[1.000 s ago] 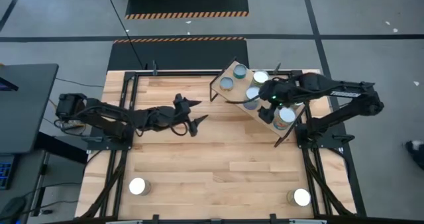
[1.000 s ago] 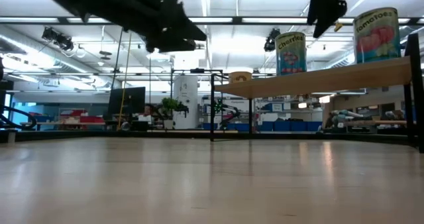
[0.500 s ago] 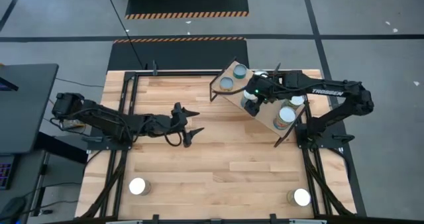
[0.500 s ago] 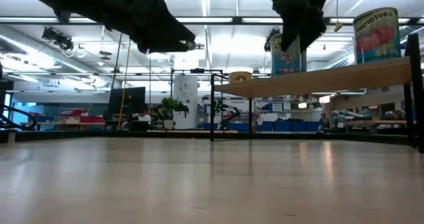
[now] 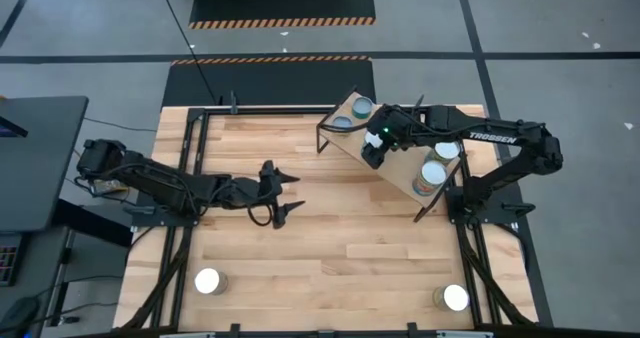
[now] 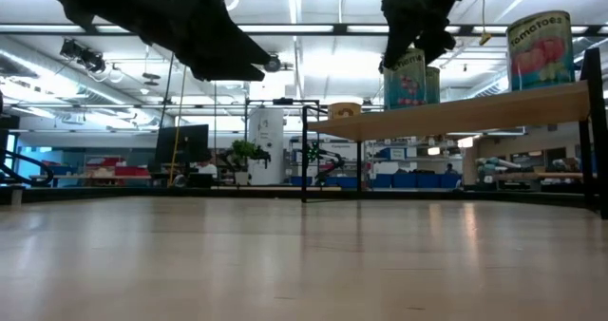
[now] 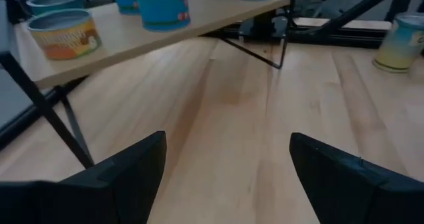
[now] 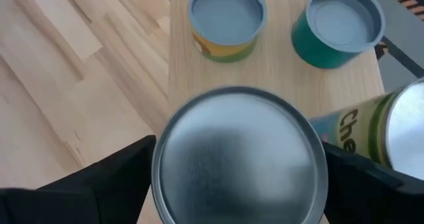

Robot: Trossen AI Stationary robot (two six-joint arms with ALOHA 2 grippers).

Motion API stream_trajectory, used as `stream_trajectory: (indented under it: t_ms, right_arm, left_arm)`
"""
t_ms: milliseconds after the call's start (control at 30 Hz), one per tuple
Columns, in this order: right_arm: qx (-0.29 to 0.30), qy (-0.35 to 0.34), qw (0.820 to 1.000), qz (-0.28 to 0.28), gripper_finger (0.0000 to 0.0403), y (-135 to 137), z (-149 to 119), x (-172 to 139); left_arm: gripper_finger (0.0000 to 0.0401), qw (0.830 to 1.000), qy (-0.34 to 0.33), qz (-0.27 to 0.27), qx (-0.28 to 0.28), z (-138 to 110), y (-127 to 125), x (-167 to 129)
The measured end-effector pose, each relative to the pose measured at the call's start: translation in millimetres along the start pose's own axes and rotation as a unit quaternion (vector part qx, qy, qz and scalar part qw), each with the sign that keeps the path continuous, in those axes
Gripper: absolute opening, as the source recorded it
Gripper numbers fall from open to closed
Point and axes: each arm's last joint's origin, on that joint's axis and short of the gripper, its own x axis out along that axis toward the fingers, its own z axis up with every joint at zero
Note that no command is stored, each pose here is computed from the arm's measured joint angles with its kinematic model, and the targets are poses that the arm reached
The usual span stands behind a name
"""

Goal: Pick and place cans onto a shelf
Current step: Adjust the canned cherries on the shelf

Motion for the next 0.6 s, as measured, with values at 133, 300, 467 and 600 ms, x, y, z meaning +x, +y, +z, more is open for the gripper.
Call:
stream_trajectory:
  t_ms: [133,300,467,600]
  right_arm:
    - [-0.014,-0.003,1.0,-0.003,0.0372,0,1,1]
    - [-0.025,-0.025,0.999,-0.017,0.0372,-1,6,4]
    - [-0.035,-0.06,0.998,-0.003,0.0372,2,12,2]
    - [-0.051,-0.093,0.994,0.003,0.0372,0,17,-19]
  left_arm:
    - [0.0325,1.0,0.003,-0.022,-0.008,-1,-5,-1]
    - [0.0325,1.0,0.001,-0.028,-0.004,-1,-11,-4]
    - [0.0325,0.998,-0.009,-0.067,0.006,0,-20,-8]
    - [0.0325,0.996,-0.023,-0.08,0.022,2,-25,-10]
